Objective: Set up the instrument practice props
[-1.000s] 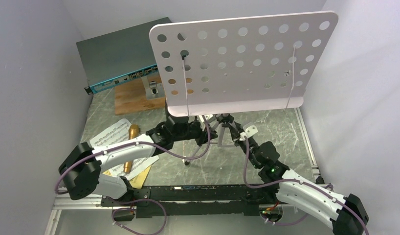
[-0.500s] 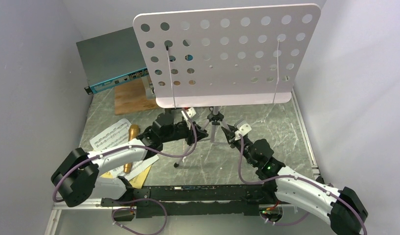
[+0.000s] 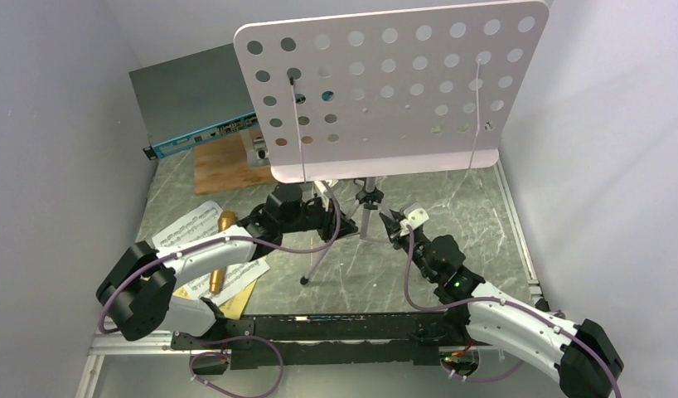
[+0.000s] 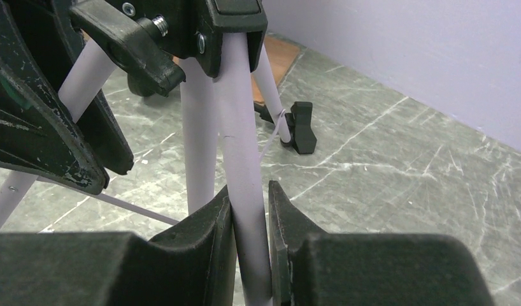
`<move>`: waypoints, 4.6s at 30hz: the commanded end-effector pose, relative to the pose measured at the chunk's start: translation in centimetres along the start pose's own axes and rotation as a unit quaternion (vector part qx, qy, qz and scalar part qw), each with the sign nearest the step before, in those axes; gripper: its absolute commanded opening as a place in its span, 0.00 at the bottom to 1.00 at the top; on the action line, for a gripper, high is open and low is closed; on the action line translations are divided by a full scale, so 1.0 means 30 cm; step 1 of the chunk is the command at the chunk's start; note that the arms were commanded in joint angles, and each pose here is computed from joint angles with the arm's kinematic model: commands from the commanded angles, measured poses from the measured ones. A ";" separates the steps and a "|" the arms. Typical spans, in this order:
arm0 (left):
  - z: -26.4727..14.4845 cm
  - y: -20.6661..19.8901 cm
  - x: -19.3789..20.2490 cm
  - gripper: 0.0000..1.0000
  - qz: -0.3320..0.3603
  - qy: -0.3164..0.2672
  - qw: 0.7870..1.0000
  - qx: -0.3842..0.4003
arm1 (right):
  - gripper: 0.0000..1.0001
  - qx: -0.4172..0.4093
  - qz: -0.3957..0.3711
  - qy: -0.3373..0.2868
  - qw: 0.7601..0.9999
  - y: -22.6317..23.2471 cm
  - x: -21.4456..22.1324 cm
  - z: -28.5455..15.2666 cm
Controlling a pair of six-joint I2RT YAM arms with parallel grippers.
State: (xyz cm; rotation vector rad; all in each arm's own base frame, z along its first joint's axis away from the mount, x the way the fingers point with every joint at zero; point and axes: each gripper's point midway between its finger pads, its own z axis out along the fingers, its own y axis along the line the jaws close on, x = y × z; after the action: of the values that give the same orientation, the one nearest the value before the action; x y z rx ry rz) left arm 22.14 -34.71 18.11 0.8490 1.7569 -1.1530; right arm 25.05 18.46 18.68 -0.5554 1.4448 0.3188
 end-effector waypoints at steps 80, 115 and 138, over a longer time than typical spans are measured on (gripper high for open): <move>0.282 0.139 0.367 0.00 -0.192 0.137 0.970 -0.064 | 0.73 0.052 0.185 0.076 0.978 -0.096 -0.290 -0.201; 0.308 0.082 0.362 0.00 -0.178 0.147 0.971 -0.058 | 0.03 0.273 0.546 0.059 0.790 -0.234 -0.122 -0.116; 0.307 0.060 0.350 0.00 -0.176 0.144 0.973 -0.050 | 0.57 0.144 0.360 0.095 0.917 -0.216 -0.172 -0.144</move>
State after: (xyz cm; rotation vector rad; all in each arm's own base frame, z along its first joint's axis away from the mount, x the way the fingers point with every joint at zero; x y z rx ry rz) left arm 25.30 -45.77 19.24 0.7757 1.6383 -1.3196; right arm 24.75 11.00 20.57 0.5651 1.9126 0.6799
